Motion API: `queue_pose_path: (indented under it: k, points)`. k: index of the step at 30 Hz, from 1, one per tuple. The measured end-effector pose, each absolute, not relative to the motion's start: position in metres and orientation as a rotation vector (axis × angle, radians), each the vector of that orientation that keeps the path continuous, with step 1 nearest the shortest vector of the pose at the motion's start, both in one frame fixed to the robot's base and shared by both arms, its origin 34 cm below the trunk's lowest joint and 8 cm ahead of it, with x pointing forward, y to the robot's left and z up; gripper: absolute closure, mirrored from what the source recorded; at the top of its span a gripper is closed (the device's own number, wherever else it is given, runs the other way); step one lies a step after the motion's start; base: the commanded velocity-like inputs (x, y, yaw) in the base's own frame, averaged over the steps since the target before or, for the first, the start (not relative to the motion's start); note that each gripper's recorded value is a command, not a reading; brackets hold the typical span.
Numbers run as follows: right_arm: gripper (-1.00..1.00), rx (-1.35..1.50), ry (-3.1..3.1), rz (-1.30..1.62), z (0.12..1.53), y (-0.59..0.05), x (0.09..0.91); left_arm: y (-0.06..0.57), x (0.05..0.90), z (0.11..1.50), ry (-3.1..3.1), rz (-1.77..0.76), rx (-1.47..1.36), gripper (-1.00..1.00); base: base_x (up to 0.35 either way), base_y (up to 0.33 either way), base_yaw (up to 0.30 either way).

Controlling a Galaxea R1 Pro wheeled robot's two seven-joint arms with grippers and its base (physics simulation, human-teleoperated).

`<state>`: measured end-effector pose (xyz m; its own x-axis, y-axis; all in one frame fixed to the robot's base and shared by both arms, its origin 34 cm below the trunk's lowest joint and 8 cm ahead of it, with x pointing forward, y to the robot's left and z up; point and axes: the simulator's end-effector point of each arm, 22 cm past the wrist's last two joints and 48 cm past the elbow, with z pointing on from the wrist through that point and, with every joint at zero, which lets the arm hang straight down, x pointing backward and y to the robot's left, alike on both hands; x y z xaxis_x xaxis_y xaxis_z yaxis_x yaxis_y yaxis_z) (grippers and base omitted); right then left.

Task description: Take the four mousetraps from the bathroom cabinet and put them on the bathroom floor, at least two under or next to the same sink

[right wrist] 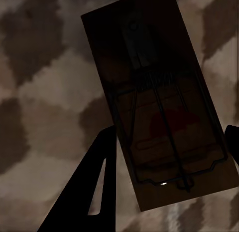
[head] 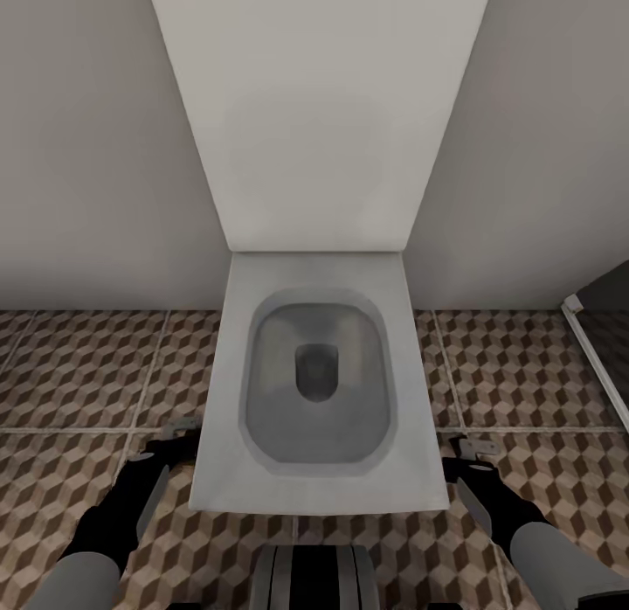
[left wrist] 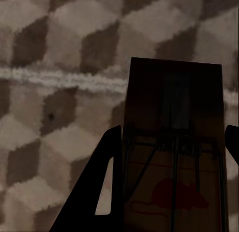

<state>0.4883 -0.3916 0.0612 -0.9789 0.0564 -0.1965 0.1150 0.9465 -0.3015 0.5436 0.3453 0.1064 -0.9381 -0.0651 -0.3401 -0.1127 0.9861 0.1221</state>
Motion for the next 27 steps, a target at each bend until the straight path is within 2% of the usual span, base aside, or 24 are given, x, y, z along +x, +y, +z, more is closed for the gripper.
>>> queue_pose_path:
  k: [27]
  points:
    - [1.00,0.132,2.902,-0.467,0.062,-0.392,0.492,0.357,0.552,0.113,2.766,0.217,-0.134,1.00,0.000,0.000,0.000]
